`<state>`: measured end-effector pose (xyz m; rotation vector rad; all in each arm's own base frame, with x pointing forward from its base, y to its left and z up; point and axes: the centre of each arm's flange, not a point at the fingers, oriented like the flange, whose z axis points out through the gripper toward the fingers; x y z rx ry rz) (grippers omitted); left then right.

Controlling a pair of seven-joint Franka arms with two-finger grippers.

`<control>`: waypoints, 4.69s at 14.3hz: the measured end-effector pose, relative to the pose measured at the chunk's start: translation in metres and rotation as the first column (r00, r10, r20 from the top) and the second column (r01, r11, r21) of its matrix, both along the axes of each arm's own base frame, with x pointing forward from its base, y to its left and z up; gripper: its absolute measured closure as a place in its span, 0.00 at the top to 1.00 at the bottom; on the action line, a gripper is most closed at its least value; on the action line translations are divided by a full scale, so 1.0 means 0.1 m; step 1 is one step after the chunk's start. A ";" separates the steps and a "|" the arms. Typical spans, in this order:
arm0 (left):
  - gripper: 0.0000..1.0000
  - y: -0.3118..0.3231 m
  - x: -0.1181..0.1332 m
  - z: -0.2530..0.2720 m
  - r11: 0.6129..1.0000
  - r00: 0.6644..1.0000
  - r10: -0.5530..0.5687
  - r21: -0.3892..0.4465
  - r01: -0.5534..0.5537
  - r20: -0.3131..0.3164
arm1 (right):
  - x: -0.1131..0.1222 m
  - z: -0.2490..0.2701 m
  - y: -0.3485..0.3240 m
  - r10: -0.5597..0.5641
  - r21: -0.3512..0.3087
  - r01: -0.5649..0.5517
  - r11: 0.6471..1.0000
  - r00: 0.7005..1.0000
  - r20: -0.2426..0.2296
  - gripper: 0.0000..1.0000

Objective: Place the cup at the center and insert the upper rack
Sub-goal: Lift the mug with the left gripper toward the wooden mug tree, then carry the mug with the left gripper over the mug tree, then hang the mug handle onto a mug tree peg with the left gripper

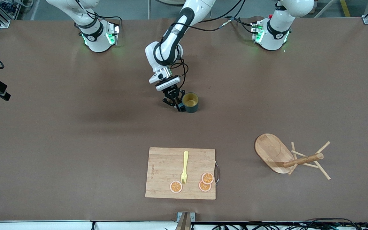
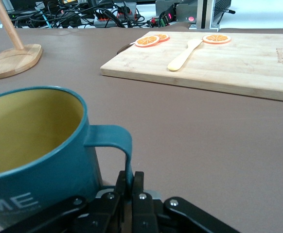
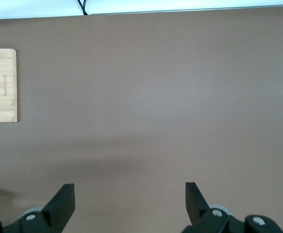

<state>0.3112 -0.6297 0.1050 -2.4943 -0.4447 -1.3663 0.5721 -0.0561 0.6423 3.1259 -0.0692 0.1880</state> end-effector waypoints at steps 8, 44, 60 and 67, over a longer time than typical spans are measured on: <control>0.07 -0.14 0.29 0.84 0.990 0.999 0.039 -0.136 -0.039 -0.001 | 0.00 0.00 0.00 0.000 0.000 0.000 1.000 1.000 0.003 1.00; 0.07 5.38 3.12 3.74 0.414 0.677 -0.434 -0.799 -0.437 -0.595 | 0.01 0.01 0.07 0.013 -0.001 -0.013 1.000 1.000 0.007 1.00; 0.07 5.88 3.56 3.34 0.076 0.798 -0.484 -0.926 -0.371 -0.359 | 0.01 0.01 0.07 0.015 -0.001 -0.015 1.000 1.000 0.007 1.00; 0.07 5.62 3.59 3.29 0.047 0.787 -0.516 -0.928 -0.369 -0.339 | 0.01 0.01 0.08 0.016 -0.001 -0.016 1.000 1.000 0.007 1.00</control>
